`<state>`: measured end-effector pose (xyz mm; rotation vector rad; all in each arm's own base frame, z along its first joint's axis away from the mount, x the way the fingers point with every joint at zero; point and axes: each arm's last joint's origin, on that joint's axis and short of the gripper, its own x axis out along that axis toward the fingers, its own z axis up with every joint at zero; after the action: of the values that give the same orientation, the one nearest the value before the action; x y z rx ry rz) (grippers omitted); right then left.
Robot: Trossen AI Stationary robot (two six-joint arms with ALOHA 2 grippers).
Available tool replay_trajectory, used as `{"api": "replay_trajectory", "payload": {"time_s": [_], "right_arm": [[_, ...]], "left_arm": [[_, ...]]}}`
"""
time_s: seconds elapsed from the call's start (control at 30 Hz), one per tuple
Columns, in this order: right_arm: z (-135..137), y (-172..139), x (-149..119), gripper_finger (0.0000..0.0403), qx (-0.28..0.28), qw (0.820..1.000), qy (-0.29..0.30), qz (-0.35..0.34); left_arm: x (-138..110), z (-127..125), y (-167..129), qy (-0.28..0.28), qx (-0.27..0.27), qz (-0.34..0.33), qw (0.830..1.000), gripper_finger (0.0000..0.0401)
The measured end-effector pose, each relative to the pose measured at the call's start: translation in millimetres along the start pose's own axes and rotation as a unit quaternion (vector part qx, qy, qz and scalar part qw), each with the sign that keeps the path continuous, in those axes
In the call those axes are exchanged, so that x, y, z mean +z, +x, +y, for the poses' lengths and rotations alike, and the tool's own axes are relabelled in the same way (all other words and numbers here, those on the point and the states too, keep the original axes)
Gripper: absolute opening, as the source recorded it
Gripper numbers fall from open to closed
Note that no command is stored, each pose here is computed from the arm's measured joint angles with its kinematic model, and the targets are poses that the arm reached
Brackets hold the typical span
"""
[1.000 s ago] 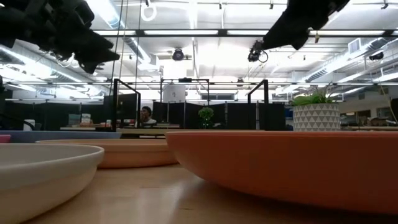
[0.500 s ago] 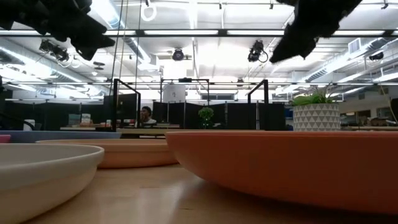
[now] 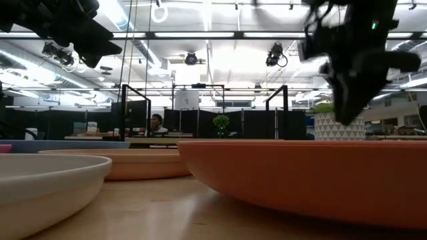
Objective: Place and stack plates onto a shelf
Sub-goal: Put the dark blue plate on the shelf
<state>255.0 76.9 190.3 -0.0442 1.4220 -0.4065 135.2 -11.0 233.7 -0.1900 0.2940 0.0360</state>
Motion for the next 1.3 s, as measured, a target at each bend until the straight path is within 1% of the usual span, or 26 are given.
{"api": "replay_trajectory", "payload": {"time_s": [0.1, 0.2, 0.27, 0.37, 0.47, 0.57, 0.83, 1.03, 1.3], "right_arm": [[-5, 10, -2, 0.0144, -0.01, 0.998, 0.039, 0.049], [-8, 16, -4, 0.014, -0.003, 0.996, 0.048, 0.073], [-12, 18, -6, 0.0138, 0.005, 0.995, 0.06, 0.075], [-19, 20, -10, 0.0134, 0.03, 0.993, 0.081, 0.074], [-26, 21, -15, 0.0129, 0.039, 0.992, 0.101, 0.07], [-30, 26, -19, 0.0126, 0.043, 0.989, 0.111, 0.082], [-38, 36, -20, 0.0121, 0.055, 0.986, 0.124, 0.097], [-42, 46, -21, 0.0087, 0.082, 0.982, 0.133, 0.101], [-43, 47, -23, 0.0019, 0.085, 0.981, 0.133, 0.108]], "left_arm": [[0, 0, 0, 0.003, 0.002, -0.001, 1.0, 0.0185], [0, 0, 0, 0.005, 0.006, -0.001, 1.0, 0.0185], [0, 0, 0, 0.005, 0.006, -0.001, 1.0, 0.0185], [0, 0, 0, 0.005, 0.006, 0.0, 1.0, 0.0185], [-1, 1, 0, 0.005, 0.007, 0.003, 1.0, 0.0185], [-1, 1, 0, 0.006, 0.007, 0.006, 1.0, 0.0185], [-1, 1, 0, 0.006, 0.008, 0.007, 1.0, 0.0185], [-3, 1, 0, 0.006, 0.009, 0.012, 1.0, 0.0185], [-3, 1, 0, 0.006, 0.009, 0.014, 1.0, 0.0185]]}}
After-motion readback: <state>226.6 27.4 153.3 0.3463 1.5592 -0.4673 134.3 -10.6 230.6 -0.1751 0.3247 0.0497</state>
